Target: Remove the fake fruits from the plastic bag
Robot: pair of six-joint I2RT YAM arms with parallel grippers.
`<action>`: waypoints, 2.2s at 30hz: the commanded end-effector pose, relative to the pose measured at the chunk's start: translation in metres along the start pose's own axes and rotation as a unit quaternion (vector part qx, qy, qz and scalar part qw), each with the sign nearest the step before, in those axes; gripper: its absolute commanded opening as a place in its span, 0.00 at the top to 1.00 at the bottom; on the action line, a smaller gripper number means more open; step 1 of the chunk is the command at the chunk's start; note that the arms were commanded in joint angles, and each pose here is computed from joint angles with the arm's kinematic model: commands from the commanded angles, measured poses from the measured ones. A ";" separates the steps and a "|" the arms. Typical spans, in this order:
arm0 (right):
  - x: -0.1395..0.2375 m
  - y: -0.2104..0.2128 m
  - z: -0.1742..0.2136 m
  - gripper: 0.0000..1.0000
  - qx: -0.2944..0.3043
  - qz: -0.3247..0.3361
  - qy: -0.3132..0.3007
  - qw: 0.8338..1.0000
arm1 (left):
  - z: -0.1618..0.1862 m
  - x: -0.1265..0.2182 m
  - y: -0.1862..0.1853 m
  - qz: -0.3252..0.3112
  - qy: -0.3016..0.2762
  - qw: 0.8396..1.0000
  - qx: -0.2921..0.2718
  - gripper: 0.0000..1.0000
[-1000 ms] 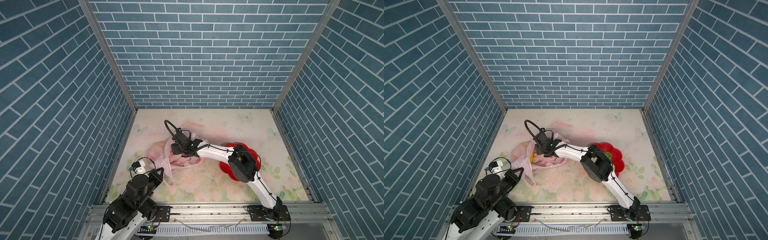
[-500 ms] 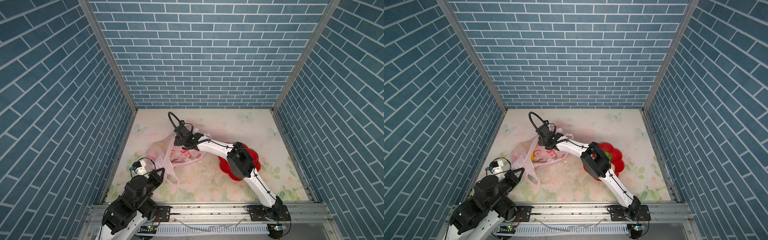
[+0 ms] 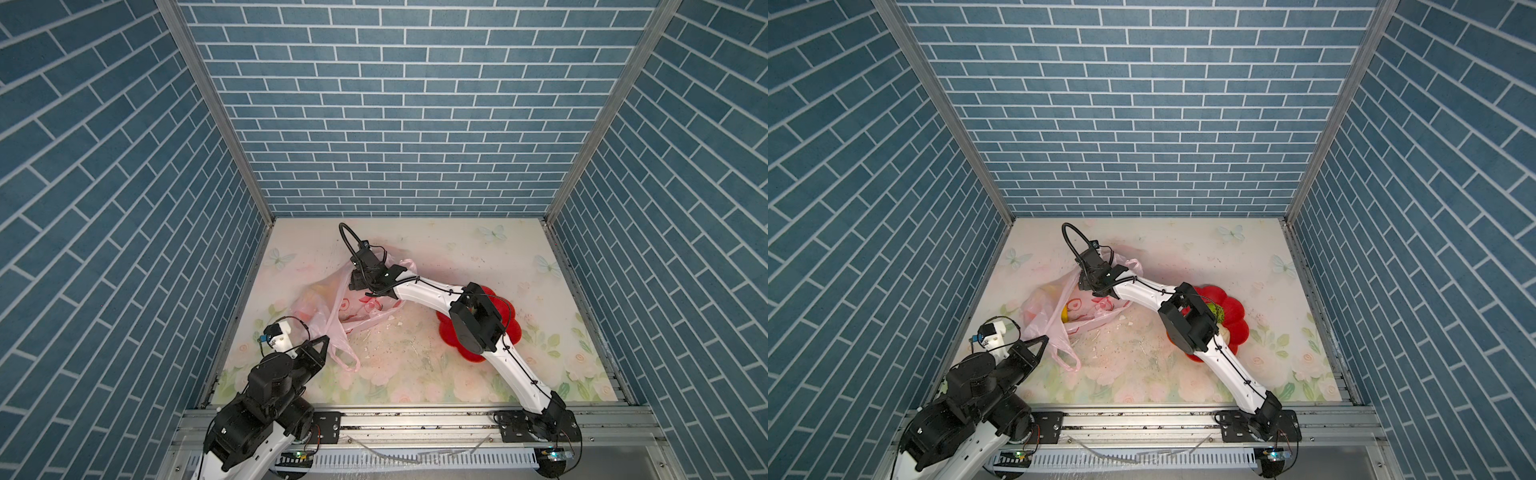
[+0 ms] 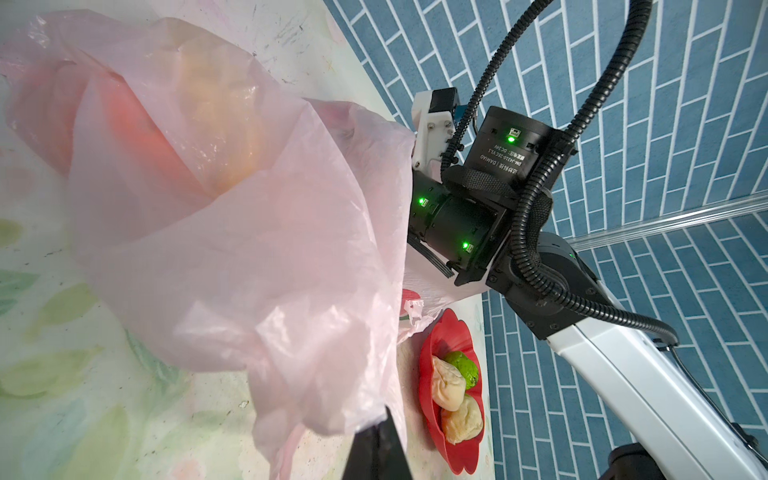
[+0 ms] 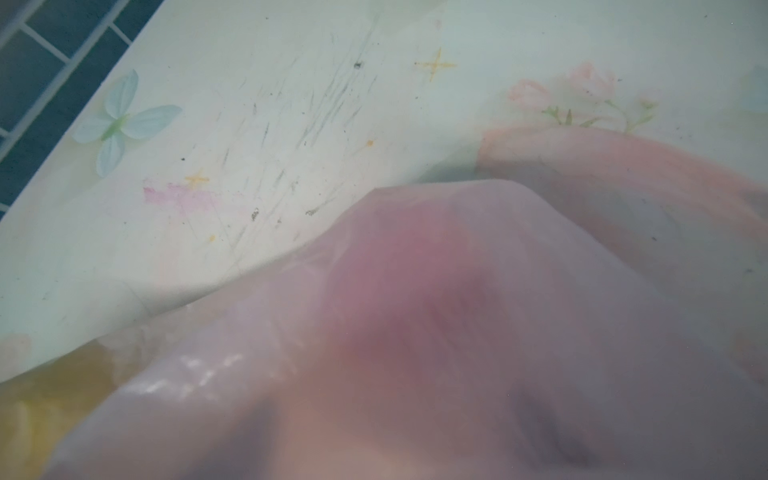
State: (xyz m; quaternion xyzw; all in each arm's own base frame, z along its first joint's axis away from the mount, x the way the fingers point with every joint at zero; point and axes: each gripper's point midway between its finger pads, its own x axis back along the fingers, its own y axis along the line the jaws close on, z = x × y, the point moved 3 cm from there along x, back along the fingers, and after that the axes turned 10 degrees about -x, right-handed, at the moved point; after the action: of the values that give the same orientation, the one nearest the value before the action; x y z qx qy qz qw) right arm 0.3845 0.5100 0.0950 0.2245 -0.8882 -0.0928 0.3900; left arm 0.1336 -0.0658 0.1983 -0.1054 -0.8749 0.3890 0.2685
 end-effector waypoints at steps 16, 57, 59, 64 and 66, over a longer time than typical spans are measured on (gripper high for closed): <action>-0.018 0.009 -0.030 0.11 -0.063 -0.053 -0.033 0.996 | -0.002 0.010 -0.019 0.044 0.014 0.999 -0.001 1.00; 0.022 0.065 0.021 0.17 0.001 -0.192 -0.032 0.981 | -0.031 0.045 -0.064 0.123 -0.019 0.992 0.000 1.00; 0.020 0.072 0.020 0.16 -0.008 -0.194 -0.036 0.980 | -0.028 0.045 -0.065 0.131 -0.013 0.991 0.001 1.00; 0.010 0.081 0.015 0.13 -0.024 -0.192 -0.038 0.980 | -0.018 0.038 -0.072 0.165 0.015 0.986 0.006 1.00; 0.008 0.080 0.012 0.12 -0.032 -0.186 -0.045 0.981 | -0.013 0.034 -0.075 0.180 0.029 0.983 0.007 1.00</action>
State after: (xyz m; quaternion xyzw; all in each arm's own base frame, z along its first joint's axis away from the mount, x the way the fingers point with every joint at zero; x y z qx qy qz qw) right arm 0.3340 0.5713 0.1080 0.3853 -0.8375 -0.1713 0.3476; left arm 0.1155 -0.0842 0.2703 -0.2314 -0.8455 0.4272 0.2217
